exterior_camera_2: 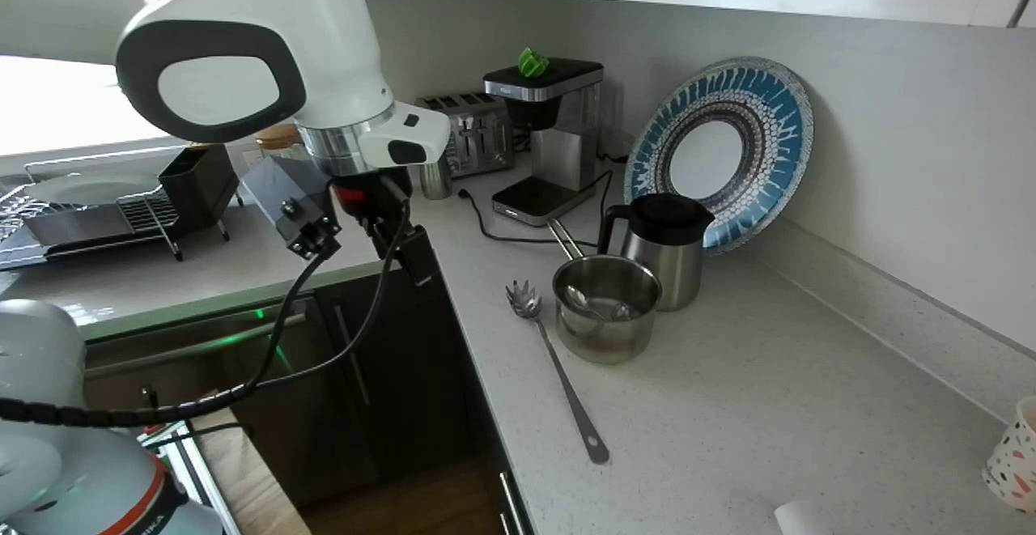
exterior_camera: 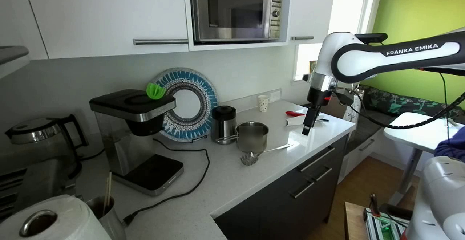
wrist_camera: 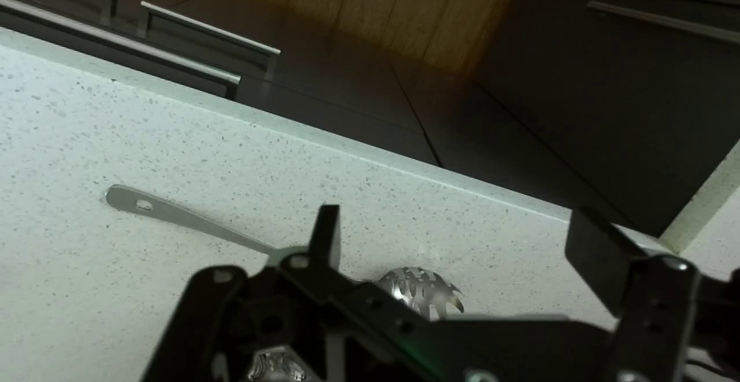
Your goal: Pick up the steel pasta server from the table and put it cocktail shaker near the paper towel roll
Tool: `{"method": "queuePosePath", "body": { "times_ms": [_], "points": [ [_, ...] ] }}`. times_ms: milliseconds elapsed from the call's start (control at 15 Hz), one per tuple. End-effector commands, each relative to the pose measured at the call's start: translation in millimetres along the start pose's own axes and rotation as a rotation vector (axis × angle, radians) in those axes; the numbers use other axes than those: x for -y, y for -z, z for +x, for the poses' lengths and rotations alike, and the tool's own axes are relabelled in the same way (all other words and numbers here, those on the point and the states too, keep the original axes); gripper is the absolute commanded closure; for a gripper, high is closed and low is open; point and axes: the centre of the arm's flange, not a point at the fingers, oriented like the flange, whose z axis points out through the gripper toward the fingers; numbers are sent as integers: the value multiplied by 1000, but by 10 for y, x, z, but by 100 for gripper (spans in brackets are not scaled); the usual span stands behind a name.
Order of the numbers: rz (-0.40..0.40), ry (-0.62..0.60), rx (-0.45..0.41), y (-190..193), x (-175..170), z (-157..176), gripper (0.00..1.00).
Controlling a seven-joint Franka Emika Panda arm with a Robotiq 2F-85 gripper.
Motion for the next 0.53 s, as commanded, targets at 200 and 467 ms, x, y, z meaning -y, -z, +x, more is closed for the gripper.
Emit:
{"method": "queuePosePath", "body": {
  "times_ms": [200,467],
  "points": [
    [0,0,0,0,0,0,0],
    [-21,40,0,-11,11,64,0]
  ]
}}
